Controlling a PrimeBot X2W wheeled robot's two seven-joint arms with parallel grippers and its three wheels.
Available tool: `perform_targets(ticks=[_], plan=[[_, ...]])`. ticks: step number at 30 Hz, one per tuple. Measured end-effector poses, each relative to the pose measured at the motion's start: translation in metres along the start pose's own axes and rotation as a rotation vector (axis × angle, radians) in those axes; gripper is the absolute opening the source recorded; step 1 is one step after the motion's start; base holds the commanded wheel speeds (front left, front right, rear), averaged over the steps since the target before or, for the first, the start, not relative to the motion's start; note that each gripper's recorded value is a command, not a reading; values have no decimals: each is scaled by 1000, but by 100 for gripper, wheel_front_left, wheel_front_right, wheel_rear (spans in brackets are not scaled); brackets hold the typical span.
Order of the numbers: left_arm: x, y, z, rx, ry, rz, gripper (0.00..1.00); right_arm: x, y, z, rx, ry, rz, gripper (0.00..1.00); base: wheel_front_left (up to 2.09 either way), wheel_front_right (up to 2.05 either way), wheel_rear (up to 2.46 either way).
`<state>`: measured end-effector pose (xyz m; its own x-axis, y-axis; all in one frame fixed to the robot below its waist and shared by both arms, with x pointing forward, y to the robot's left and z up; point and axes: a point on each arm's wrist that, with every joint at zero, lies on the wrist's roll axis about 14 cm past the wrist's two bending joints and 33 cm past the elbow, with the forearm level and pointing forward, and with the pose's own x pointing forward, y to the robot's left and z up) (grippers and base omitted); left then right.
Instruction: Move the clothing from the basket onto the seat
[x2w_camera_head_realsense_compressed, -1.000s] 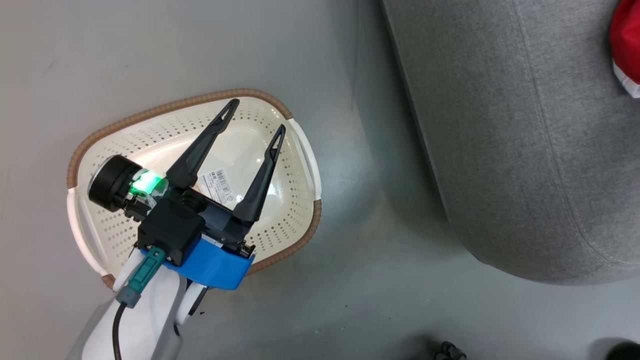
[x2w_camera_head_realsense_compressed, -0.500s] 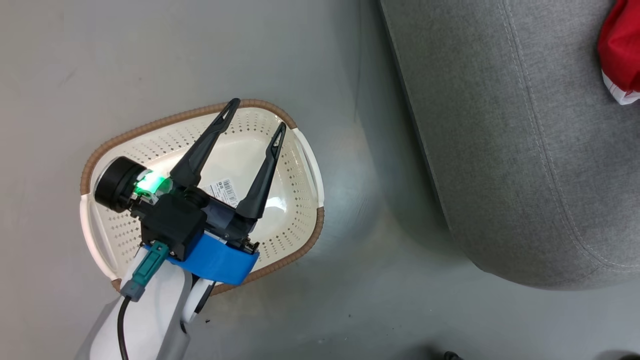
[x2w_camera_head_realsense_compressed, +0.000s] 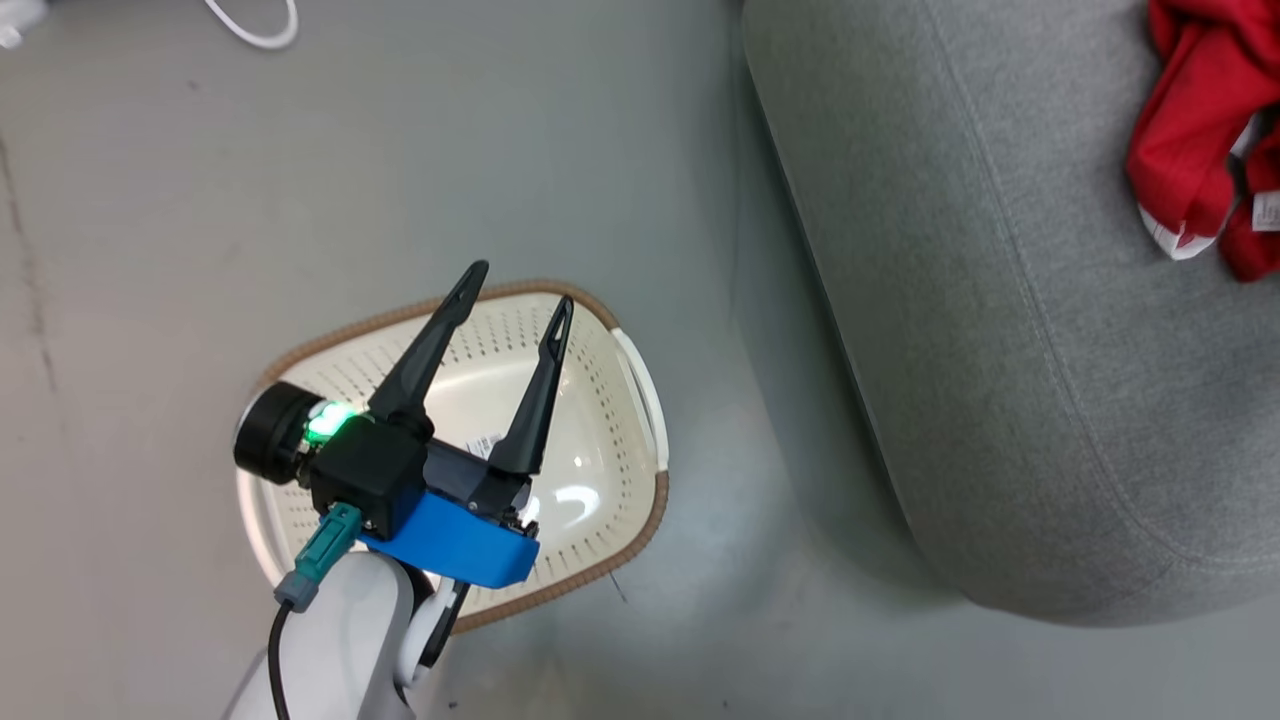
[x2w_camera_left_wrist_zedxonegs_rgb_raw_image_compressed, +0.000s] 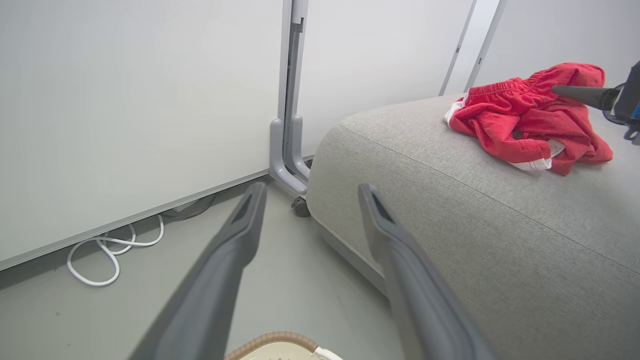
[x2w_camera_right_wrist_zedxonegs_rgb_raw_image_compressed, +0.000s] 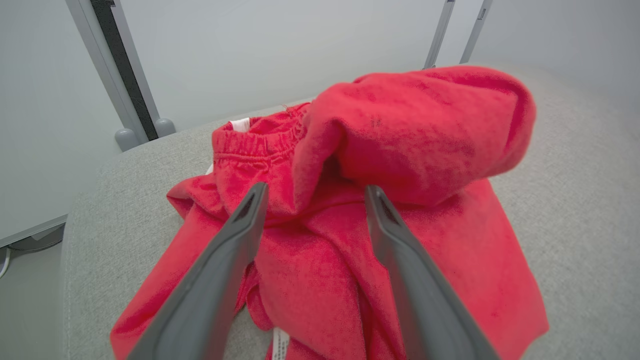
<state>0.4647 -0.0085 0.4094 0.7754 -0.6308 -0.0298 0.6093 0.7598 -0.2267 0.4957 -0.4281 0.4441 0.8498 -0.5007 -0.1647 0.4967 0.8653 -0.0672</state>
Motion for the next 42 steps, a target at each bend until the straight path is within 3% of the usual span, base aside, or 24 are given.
perform_targets(ticks=[15,23,42], plan=[[-69,-14,39,-15,-28,160,100,-81,7,10,41,-41,116,100,0,0,0],[-116,-5,58,0,-79,287,100,-133,47,20,104,-104,258,100,0,0,0],[-199,47,60,-17,-117,583,100,-217,156,27,91,-124,587,100,0,0,0]])
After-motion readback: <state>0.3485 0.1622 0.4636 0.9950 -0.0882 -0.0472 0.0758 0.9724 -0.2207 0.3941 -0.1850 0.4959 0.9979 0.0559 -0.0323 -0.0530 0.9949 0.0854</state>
